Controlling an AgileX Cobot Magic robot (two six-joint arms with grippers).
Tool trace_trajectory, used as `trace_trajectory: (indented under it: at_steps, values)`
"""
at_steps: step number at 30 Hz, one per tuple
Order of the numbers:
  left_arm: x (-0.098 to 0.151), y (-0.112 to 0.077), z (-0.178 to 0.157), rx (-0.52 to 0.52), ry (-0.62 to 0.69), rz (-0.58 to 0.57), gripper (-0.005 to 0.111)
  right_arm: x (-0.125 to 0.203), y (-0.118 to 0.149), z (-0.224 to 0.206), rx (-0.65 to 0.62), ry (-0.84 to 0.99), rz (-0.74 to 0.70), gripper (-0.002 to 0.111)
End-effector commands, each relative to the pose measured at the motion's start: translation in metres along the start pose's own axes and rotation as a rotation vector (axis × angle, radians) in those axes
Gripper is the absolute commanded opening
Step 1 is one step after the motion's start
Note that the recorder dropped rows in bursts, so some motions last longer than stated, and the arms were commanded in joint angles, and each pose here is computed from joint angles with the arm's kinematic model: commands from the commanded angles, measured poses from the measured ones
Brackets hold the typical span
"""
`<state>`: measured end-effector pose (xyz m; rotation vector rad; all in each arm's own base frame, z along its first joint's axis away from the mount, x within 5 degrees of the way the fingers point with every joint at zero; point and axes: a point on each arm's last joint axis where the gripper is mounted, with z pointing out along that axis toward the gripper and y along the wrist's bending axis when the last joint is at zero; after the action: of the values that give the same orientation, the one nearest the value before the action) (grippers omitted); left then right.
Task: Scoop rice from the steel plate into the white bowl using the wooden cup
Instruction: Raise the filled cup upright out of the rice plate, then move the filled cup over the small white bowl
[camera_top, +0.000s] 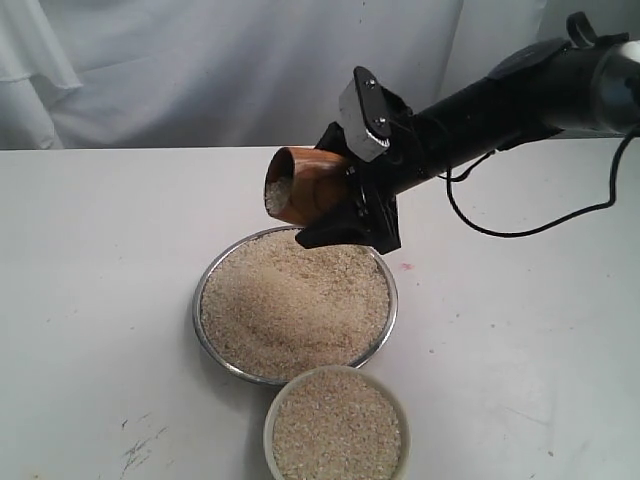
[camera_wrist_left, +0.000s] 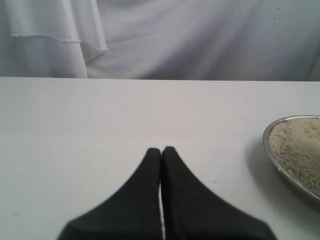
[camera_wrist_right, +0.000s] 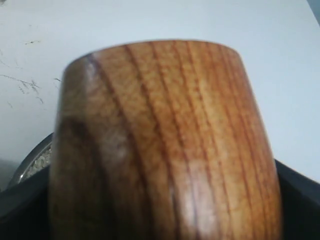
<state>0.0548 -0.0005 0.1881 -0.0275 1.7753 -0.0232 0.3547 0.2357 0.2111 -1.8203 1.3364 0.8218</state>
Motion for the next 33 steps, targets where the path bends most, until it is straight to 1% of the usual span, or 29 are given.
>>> trace_trajectory:
  at_steps: [1, 5, 11, 21, 25, 33]
  values:
    - [0.001, 0.000, 0.000, 0.002, -0.007, -0.004, 0.000, 0.000, 0.009, -0.019, 0.086, -0.005, 0.031, 0.000]
    - [0.001, 0.000, 0.000, 0.002, -0.007, -0.004, 0.000, -0.001, 0.026, -0.030, 0.122, 0.000, 0.070, 0.000]
    - [0.001, 0.000, 0.000, 0.002, -0.007, -0.004, 0.000, -0.007, 0.053, -0.041, 0.122, 0.014, 0.079, 0.000]
    - [0.001, 0.000, 0.000, 0.002, -0.007, -0.004, 0.000, -0.019, 0.081, -0.055, 0.137, 0.007, 0.080, 0.000]
    - [0.001, 0.000, 0.000, 0.002, -0.007, -0.004, 0.000, -0.018, 0.095, -0.056, 0.109, 0.008, 0.089, 0.000]
    - [0.001, 0.000, 0.000, 0.002, -0.007, -0.004, 0.000, -0.005, 0.123, -0.050, 0.041, 0.030, 0.144, 0.000]
